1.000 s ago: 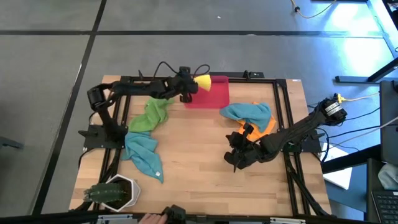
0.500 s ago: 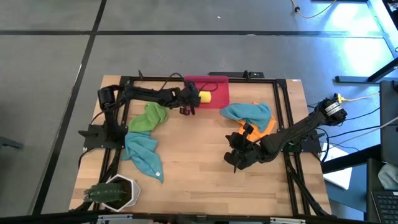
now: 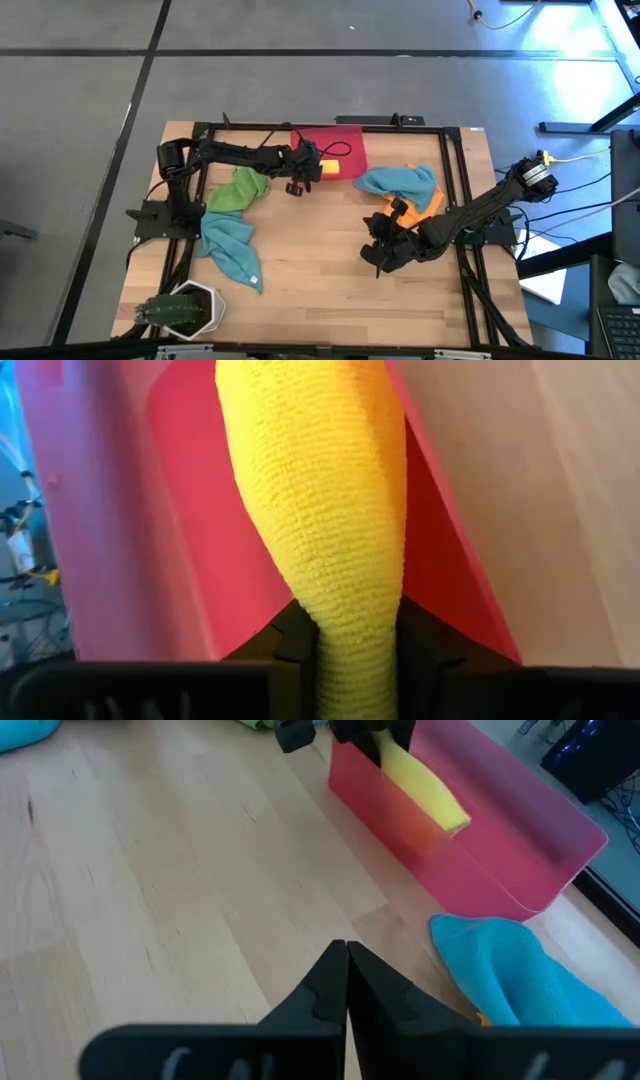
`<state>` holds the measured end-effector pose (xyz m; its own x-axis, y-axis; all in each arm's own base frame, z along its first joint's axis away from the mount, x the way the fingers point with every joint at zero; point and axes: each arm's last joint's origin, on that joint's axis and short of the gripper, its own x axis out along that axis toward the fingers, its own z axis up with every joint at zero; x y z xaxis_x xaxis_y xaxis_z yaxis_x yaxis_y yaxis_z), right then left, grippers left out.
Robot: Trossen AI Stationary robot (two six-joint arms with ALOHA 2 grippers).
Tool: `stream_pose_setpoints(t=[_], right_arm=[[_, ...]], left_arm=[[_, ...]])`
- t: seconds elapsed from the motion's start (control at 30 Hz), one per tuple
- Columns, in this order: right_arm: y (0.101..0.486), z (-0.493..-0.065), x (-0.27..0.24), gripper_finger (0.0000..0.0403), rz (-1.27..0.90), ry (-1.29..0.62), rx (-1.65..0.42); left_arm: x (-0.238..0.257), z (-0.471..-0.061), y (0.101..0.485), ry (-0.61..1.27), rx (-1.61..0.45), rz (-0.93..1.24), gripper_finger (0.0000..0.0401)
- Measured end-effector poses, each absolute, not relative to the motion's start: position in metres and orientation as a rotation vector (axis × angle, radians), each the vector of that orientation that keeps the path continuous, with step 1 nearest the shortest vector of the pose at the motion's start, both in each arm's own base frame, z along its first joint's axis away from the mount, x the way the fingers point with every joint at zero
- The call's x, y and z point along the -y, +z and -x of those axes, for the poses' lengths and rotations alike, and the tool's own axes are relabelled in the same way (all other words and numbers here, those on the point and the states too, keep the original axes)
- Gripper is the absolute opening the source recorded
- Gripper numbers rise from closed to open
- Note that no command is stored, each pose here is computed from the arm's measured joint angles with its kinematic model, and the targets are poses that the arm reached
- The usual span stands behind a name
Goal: Roll microfiber towels into tight, uniform cylinder then place into a basket
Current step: Put the yellow microfiber cloth into the red bin
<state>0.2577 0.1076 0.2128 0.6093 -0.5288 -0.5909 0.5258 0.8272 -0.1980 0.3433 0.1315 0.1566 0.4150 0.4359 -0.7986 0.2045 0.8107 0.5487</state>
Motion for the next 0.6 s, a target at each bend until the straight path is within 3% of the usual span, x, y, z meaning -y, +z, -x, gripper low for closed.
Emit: stream_pose_setpoints(t=[0.6], right_arm=[[0.213, -0.258, -0.108, 0.0009, 0.005, -0.61, -0.685]], left_arm=[[-0.123, -0.349, 0.202, 0.106, -1.194, -0.484, 0.0193]])
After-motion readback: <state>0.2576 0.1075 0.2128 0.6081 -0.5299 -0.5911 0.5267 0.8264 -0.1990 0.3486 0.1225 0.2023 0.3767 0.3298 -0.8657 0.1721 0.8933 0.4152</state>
